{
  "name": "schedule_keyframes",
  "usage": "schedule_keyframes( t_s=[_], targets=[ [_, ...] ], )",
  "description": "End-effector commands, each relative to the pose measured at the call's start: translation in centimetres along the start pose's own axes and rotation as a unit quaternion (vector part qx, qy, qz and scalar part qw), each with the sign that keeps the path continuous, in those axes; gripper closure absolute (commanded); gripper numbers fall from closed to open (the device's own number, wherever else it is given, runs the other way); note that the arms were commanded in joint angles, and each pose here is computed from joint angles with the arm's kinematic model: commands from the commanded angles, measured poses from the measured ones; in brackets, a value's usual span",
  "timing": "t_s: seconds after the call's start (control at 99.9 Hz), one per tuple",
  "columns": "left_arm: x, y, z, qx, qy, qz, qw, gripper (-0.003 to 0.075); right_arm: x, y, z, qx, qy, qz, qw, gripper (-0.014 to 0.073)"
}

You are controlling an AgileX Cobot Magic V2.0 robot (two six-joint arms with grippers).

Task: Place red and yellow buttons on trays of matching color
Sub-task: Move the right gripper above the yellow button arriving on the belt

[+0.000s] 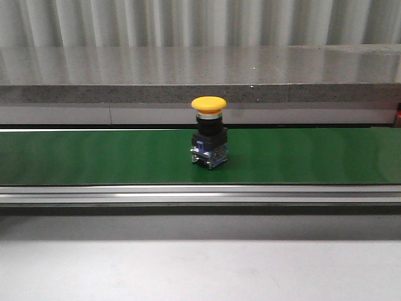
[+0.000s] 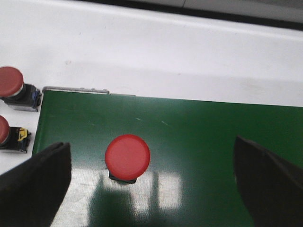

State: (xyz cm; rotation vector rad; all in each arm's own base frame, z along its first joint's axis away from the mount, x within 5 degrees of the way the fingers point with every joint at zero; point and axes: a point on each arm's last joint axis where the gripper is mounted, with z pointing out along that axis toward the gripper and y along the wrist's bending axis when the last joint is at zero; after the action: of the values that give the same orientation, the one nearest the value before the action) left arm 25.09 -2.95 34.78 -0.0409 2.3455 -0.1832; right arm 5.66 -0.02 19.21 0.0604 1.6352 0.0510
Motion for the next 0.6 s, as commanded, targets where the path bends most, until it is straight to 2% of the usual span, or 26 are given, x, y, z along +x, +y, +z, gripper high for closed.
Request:
schedule_keyframes(
  t_s=[0.0, 0.13, 0.41, 0.5, 0.59],
  targets=[
    [-0.4, -0.7, -3.2, 0.017, -0.083, 0.014, 0.996, 0.0060, -0.8, 0.1, -0.2, -0.003, -0.049, -0.006, 0.999, 0.0662],
    [1.8, -0.7, -5.7, 0.031, -0.134, 0.021, 0.990, 0.0060, -0.8, 0.1, -0.2, -0.003, -0.049, -0.006, 0.999, 0.0662],
    [8.7, 0.6, -9.3, 0.040, -0.215, 0.025, 0.975, 0.0078, -0.8, 0.1, -0.2, -0.003, -0.049, -0.006, 0.999, 0.0662],
    [11.0, 1.1, -9.6, 0.035, -0.225, 0.033, 0.973, 0.0145, -0.8, 0.1, -0.2, -0.004, -0.050, -0.006, 0.999, 0.0662],
    [12.8, 1.5, -9.7, 0.032, -0.233, 0.038, 0.971, 0.0271, -0.8, 0.1, -0.2, -0.004, -0.050, -0.006, 0.999, 0.0662]
  ],
)
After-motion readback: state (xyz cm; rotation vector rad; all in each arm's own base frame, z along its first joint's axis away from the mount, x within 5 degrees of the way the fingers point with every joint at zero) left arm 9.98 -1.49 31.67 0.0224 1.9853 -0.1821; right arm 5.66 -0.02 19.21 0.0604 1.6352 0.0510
